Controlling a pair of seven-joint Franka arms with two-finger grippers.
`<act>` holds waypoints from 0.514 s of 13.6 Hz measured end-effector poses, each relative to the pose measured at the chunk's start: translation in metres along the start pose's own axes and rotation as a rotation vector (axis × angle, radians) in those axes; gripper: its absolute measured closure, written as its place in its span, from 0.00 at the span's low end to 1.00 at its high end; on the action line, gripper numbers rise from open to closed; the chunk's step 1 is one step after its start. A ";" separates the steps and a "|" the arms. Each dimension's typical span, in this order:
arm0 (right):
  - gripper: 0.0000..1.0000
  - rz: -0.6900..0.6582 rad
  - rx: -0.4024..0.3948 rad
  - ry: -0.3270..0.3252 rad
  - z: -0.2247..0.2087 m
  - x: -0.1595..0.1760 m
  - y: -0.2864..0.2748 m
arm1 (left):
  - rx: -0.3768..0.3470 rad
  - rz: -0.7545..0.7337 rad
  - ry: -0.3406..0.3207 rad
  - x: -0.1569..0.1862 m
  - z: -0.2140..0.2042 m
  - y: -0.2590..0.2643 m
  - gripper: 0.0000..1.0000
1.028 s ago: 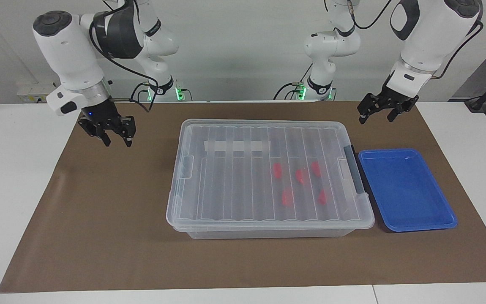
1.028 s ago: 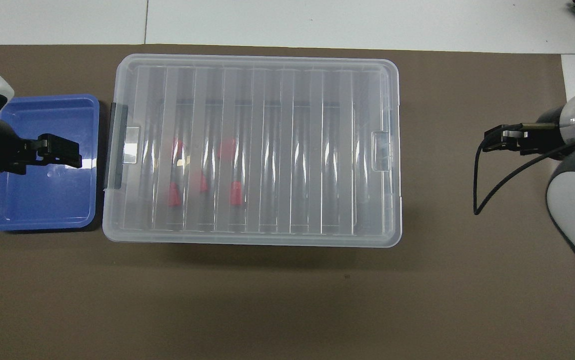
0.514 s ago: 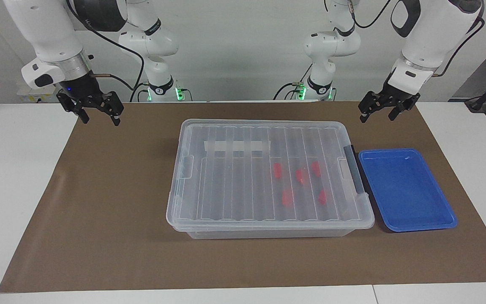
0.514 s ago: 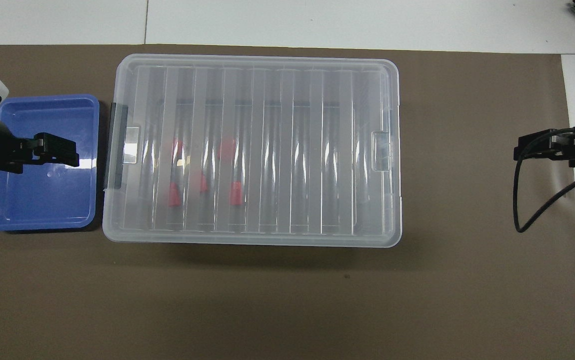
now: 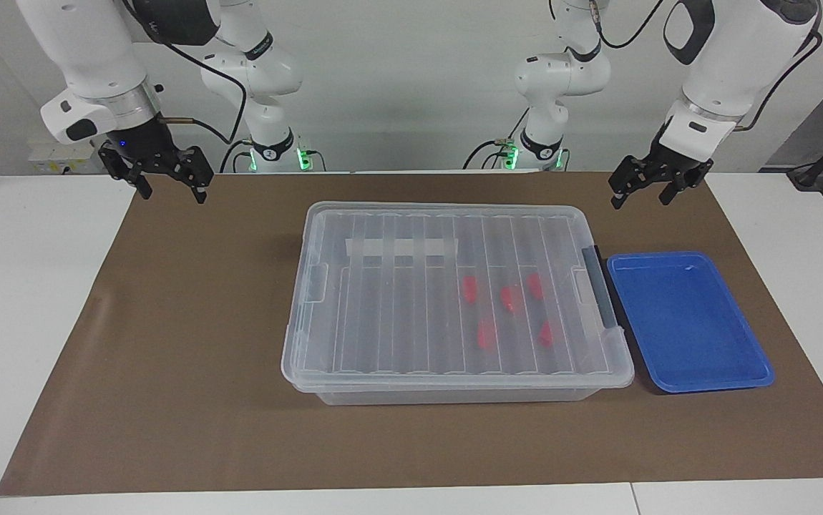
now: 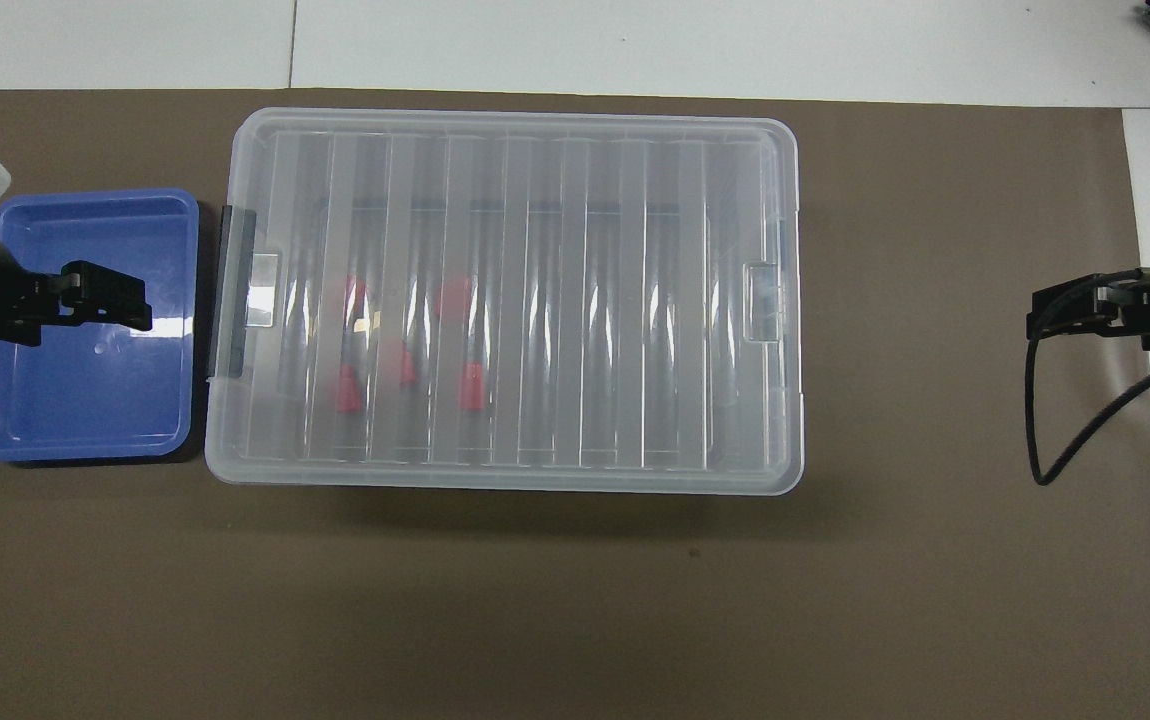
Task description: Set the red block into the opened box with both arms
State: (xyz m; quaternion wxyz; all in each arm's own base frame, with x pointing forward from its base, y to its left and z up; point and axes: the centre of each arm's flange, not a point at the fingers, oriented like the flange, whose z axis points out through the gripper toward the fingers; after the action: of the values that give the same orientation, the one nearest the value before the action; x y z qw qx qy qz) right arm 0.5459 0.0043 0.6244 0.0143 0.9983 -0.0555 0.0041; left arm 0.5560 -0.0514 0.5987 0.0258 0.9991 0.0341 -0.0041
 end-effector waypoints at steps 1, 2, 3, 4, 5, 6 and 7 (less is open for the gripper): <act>0.02 -0.001 0.000 0.000 0.000 0.000 -0.001 | 0.000 0.000 0.000 0.001 0.000 0.000 0.00; 0.00 -0.005 0.000 -0.003 0.000 -0.001 -0.002 | 0.000 0.000 0.000 0.001 0.000 0.000 0.00; 0.00 -0.009 -0.001 -0.008 0.000 -0.002 -0.005 | -0.001 0.000 0.001 0.002 0.000 0.000 0.00; 0.00 -0.013 -0.001 -0.011 -0.001 -0.002 -0.007 | 0.000 -0.003 0.002 0.002 -0.001 -0.001 0.00; 0.00 -0.016 0.001 -0.012 -0.001 -0.003 -0.009 | 0.000 -0.008 -0.001 0.004 0.001 -0.004 0.00; 0.00 -0.017 0.004 -0.014 -0.001 -0.003 -0.010 | 0.000 -0.011 -0.007 0.008 0.004 -0.006 0.00; 0.00 -0.017 0.006 -0.014 -0.001 -0.003 -0.010 | -0.001 -0.009 -0.012 0.013 0.005 -0.006 0.00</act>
State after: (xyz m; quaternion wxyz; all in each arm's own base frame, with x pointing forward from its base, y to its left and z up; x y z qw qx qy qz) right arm 0.5440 0.0145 0.6246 0.0111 0.9988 -0.0470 -0.0029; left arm 0.5689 -0.0448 0.5929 0.0266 0.9989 0.0385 -0.0100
